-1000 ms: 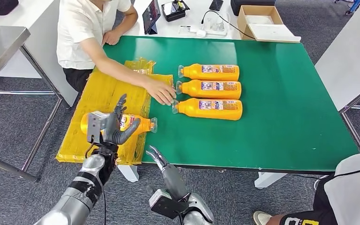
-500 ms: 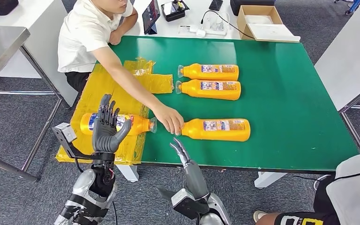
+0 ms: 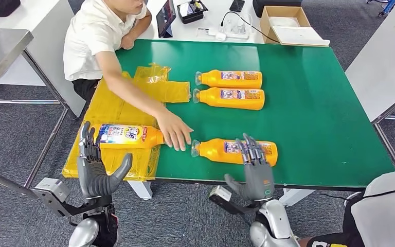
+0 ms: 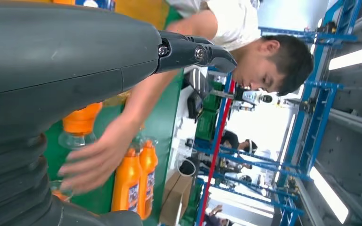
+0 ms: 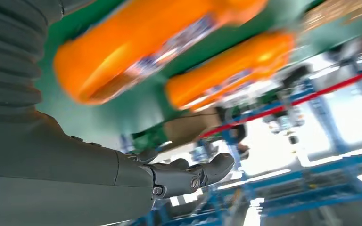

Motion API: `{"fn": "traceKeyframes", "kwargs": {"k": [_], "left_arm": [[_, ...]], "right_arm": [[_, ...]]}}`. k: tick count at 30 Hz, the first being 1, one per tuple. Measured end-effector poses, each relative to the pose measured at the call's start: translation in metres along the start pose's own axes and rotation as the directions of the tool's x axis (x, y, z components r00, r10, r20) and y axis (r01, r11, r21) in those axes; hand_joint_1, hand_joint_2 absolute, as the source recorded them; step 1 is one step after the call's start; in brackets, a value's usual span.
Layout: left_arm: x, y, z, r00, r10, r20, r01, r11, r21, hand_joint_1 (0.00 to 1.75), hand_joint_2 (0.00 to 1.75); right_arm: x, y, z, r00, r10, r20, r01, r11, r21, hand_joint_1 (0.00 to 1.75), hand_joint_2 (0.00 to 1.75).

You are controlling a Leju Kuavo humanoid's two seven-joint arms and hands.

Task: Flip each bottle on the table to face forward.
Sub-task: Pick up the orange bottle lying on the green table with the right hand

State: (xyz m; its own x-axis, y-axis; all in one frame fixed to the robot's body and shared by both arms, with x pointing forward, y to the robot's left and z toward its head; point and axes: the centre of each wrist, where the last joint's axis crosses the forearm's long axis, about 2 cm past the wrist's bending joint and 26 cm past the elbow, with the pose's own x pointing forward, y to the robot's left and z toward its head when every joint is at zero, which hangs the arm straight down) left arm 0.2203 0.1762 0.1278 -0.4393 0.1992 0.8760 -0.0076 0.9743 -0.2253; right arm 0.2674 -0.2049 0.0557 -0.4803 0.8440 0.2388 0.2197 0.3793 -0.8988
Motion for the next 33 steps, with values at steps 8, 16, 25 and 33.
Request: {"fn": "traceKeyframes", "kwargs": {"k": [8, 16, 25, 33], "left_arm": [[0.002, 0.002, 0.006, 1.000, -0.009, -0.004, 0.009, 1.000, 0.019, 0.00, 1.75], [0.002, 0.001, 0.006, 1.000, -0.022, -0.019, 0.023, 1.000, 0.019, 0.00, 1.75], [0.003, -0.001, 0.001, 1.000, -0.009, -0.015, 0.009, 1.000, 0.011, 0.00, 1.75], [0.003, -0.005, -0.002, 1.000, 0.008, -0.028, -0.009, 1.000, -0.018, 0.00, 1.75]], "right_arm": [[-0.051, 0.000, -0.021, 0.977, 0.076, -0.201, -0.063, 0.996, 0.071, 0.00, 1.75], [-0.076, -0.002, -0.034, 0.925, 0.146, -0.350, -0.095, 0.983, 0.159, 0.00, 1.75], [-0.102, -0.013, -0.044, 0.904, 0.152, -0.400, -0.066, 0.973, 0.220, 0.00, 1.75], [-0.107, -0.012, -0.048, 0.906, 0.156, -0.394, -0.027, 0.949, 0.313, 0.00, 1.75]]}}
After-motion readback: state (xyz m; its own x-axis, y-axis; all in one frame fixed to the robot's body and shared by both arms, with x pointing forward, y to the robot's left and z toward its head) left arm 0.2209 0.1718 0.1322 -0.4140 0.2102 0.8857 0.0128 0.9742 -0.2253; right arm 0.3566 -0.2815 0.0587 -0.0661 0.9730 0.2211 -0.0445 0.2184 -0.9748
